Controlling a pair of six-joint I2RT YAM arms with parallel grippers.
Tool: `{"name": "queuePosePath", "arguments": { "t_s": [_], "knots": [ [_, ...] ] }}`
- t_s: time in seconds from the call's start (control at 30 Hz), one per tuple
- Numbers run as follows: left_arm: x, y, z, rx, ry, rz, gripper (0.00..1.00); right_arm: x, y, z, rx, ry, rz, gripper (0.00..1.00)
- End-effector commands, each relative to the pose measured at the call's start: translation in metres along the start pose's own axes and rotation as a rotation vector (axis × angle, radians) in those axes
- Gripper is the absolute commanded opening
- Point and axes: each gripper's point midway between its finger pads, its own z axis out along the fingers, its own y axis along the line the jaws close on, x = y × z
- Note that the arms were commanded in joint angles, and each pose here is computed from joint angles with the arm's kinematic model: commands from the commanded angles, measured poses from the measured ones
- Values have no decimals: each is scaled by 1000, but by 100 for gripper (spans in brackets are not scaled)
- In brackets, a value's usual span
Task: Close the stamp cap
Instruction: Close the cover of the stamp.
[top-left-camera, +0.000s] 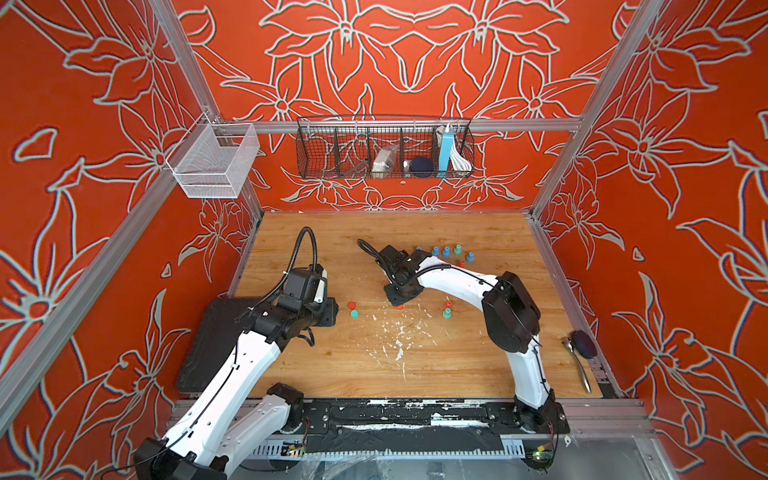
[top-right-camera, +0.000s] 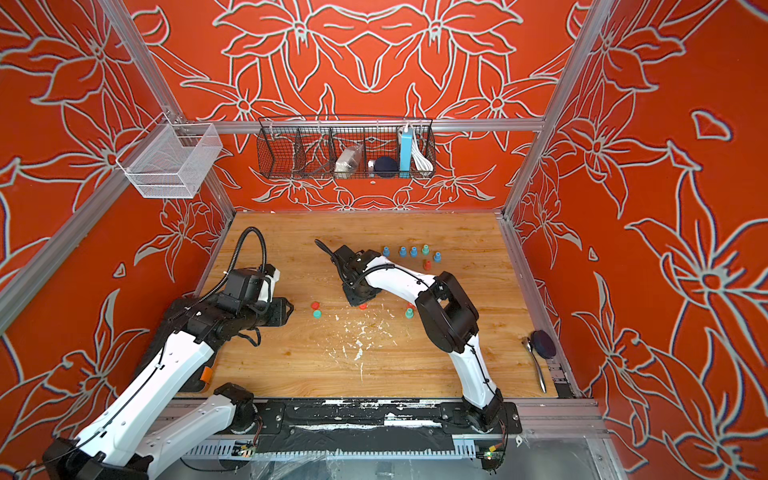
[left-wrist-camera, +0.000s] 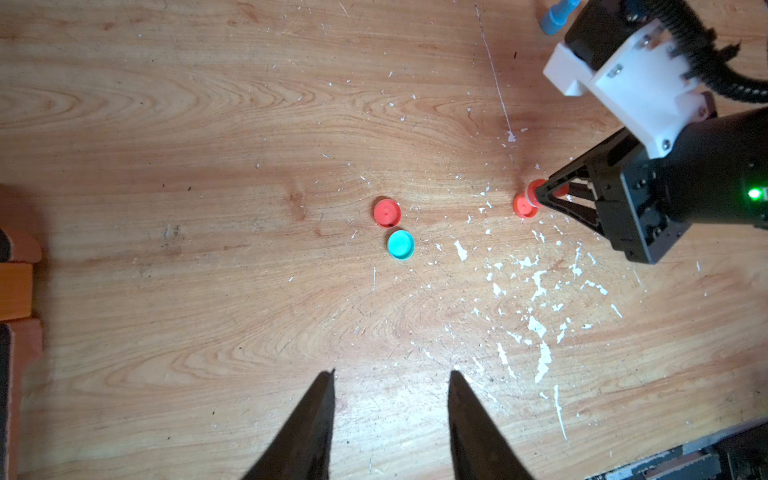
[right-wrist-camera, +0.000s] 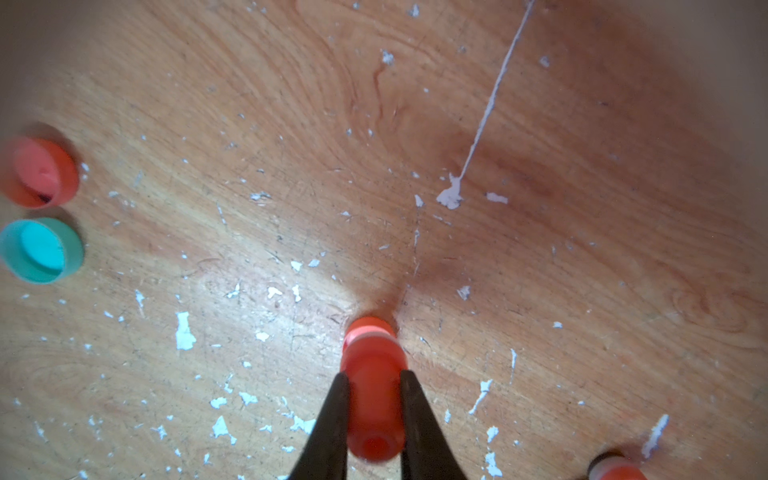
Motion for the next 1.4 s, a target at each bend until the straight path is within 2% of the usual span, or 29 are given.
{"name": "queuePosePath", "arguments": {
  "t_s": [0.0, 1.37],
  "knots": [
    [-3, 1, -4, 2, -21, 6, 45, 5, 4, 5, -3, 14, 14, 9],
    [-4, 2, -4, -1, -25, 2, 45, 22, 1, 28, 12, 57, 21, 9]
  ]
}}
